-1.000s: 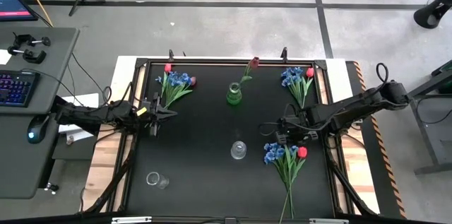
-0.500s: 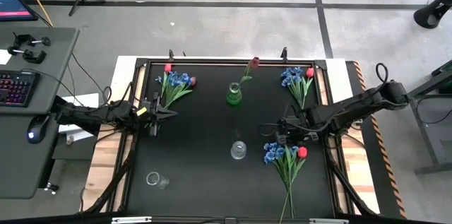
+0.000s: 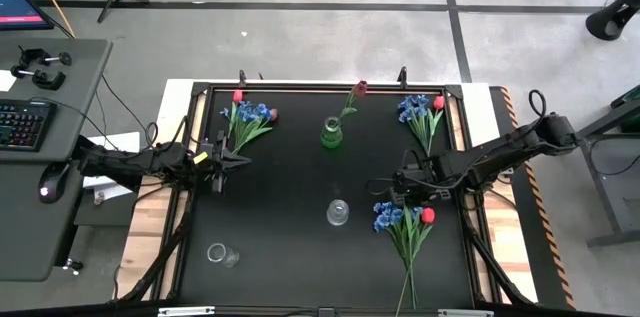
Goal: Sort flowers into vase by color
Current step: Put the bottom dark red tulip into the green vase
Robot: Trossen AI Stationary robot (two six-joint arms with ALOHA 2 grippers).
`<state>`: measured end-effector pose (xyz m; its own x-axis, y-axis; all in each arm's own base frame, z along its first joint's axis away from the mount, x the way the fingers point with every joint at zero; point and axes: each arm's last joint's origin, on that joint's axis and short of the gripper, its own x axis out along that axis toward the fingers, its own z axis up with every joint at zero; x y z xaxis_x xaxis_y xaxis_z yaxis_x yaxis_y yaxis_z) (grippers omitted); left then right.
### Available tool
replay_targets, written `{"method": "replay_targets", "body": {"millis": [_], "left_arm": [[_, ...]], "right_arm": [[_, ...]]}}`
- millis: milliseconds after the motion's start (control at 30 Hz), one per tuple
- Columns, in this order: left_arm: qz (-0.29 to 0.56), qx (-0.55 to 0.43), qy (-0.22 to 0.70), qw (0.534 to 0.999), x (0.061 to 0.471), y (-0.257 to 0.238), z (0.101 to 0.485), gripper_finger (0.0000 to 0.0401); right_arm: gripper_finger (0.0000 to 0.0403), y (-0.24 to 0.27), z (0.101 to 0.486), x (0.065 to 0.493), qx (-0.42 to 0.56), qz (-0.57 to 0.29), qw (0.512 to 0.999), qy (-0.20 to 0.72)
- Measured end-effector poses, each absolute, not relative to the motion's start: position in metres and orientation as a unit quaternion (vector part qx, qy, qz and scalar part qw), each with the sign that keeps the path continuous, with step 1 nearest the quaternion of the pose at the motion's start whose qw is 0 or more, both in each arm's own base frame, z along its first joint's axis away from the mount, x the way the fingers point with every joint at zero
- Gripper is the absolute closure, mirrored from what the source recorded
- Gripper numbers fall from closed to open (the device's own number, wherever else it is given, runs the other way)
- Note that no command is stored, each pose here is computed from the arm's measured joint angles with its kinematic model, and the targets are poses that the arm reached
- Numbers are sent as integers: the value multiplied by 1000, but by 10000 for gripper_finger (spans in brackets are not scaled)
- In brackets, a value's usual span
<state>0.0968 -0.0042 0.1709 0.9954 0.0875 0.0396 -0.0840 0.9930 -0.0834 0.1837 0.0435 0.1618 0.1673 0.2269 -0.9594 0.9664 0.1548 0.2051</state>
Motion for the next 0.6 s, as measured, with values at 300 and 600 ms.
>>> {"method": "replay_targets", "body": {"millis": [300,600], "left_arm": [[43,-41,-22,998,97,-4,171,401],[43,-41,-22,998,97,-4,171,401]], "right_arm": [[368,43,162,184,546,-347,535,543],[400,43,164,184,532,-326,556,549]]}}
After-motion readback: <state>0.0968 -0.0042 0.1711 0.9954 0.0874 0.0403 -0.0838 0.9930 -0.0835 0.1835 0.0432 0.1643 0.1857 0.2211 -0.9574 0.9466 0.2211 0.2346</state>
